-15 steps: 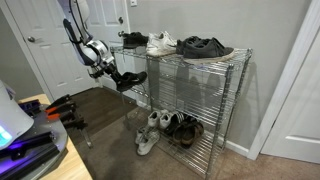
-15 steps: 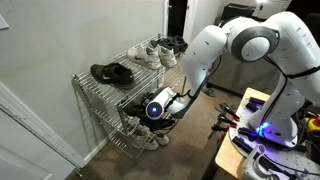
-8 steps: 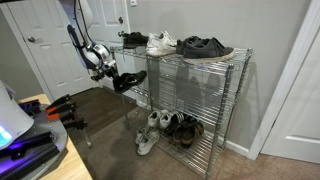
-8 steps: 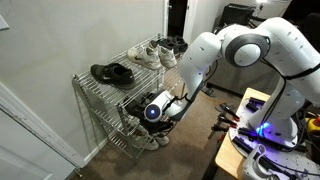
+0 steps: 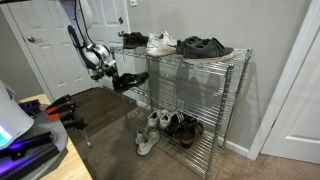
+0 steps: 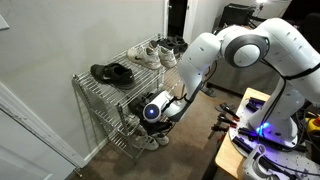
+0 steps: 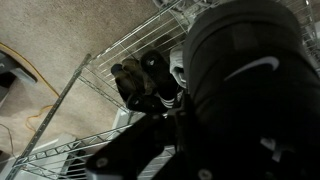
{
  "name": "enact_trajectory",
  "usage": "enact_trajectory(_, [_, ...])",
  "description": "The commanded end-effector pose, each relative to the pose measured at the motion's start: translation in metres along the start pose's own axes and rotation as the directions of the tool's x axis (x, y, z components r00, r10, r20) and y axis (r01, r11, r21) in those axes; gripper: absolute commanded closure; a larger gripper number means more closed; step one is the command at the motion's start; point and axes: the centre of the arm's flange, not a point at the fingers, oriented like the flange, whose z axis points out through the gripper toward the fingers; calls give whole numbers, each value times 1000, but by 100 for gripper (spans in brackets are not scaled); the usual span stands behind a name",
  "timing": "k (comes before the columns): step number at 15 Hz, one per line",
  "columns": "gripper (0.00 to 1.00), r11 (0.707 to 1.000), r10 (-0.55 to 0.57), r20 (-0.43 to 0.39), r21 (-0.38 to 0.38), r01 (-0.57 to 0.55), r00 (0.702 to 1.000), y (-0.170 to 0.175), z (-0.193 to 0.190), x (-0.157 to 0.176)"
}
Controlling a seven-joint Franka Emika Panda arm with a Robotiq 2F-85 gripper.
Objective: Lift the black shoe from the second shelf and put it on the first shelf with its pair
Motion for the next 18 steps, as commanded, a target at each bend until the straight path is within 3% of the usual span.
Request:
enact_trajectory(1, [96,999,-38,68,-8,39,997,5,-6,2])
enact_trajectory(6, [96,996,-92,90,0,92,992,16,-29,8])
enact_trajectory(10, [96,991,-126,89,-42,130,988,33,-60,17])
enact_trajectory(14, [96,966,-196,76,-159,206,978,66,-100,33])
enact_trajectory(18, [96,909,-260,115,-306,284,959,96,-119,39])
